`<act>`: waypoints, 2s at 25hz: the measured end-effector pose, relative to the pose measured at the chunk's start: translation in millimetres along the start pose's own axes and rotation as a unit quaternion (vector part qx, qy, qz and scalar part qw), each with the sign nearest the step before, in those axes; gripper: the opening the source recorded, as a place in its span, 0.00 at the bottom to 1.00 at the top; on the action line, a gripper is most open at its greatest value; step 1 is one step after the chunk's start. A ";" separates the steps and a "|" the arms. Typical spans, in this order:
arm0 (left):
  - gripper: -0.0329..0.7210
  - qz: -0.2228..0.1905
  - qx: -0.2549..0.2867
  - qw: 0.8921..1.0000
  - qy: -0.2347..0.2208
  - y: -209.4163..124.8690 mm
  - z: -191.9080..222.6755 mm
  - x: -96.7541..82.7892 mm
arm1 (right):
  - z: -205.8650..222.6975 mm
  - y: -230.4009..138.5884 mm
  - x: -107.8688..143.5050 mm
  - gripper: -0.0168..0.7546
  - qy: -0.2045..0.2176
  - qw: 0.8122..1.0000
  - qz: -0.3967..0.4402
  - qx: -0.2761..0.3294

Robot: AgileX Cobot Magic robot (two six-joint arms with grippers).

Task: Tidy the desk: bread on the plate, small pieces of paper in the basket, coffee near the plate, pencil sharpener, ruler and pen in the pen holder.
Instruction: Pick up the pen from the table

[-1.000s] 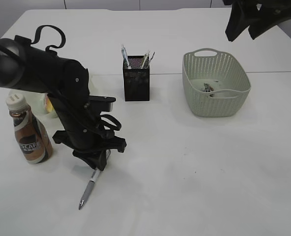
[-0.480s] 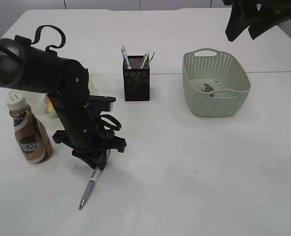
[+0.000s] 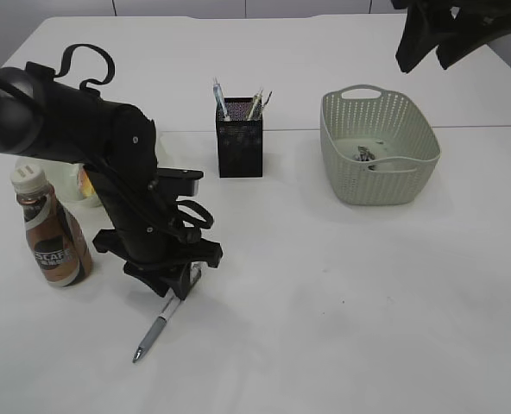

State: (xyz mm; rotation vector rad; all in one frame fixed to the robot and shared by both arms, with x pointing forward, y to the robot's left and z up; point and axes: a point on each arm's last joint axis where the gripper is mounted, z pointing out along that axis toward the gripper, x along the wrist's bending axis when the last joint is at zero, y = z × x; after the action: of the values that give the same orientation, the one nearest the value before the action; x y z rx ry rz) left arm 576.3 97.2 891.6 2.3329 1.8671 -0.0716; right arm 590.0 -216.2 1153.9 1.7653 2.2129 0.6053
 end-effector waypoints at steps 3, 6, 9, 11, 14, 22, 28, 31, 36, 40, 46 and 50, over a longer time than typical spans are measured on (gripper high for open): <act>0.31 0.000 0.012 1.000 0.003 -1.9 2.4 0.7 | 0.0 0.0 0.0 0.49 0.000 1.000 0.000 0.000; 0.31 -0.002 0.036 0.999 0.008 -5.0 10.8 2.1 | 0.0 0.0 0.0 0.49 0.000 1.000 0.000 0.000; 0.31 -0.004 0.038 0.999 0.006 -5.2 10.9 1.8 | 0.0 0.0 0.0 0.49 0.000 1.000 0.000 0.000; 0.31 -0.003 0.038 0.999 0.006 -5.2 10.9 1.8 | 0.0 0.0 0.0 0.49 0.000 1.000 0.000 0.000; 0.31 0.000 0.038 0.999 0.006 -4.8 11.9 1.8 | 0.0 -0.1 0.0 0.49 0.000 1.000 0.000 0.001; 0.14 0.010 0.042 0.999 0.007 -3.7 13.3 1.5 | 0.0 -0.1 0.0 0.49 0.000 1.000 0.000 0.001; 0.13 0.014 0.048 0.999 0.007 -4.3 12.5 1.4 | 0.0 -0.1 0.0 0.49 0.000 1.000 0.000 0.001; 0.13 0.019 0.056 0.998 0.009 -5.8 11.5 1.6 | 0.0 -0.1 -0.1 0.49 -0.001 1.000 0.000 0.001; 0.13 0.026 0.076 0.997 0.011 -14.1 -3.4 -0.1 | 0.0 -0.2 -3.0 0.49 -0.017 1.000 -0.006 0.001; 0.13 0.049 0.041 0.998 0.001 -21.2 -31.5 -15.2 | 0.0 -0.2 -4.4 0.49 -0.024 1.000 -0.008 0.001; 0.13 0.084 -0.048 0.995 -0.025 -58.4 -71.0 -29.1 | 0.0 -0.2 -4.6 0.49 -0.025 1.000 -0.008 0.001; 0.13 0.085 -0.180 0.978 -0.056 -83.2 -94.2 -19.7 | 0.0 -0.2 -4.6 0.49 -0.025 1.000 -0.008 0.001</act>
State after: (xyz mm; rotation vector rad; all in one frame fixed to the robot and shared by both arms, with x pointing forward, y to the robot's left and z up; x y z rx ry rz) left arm 485.5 109.9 979.8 2.1745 1.4772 0.1401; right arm 590.9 -220.7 1153.5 1.7418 2.1937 0.5488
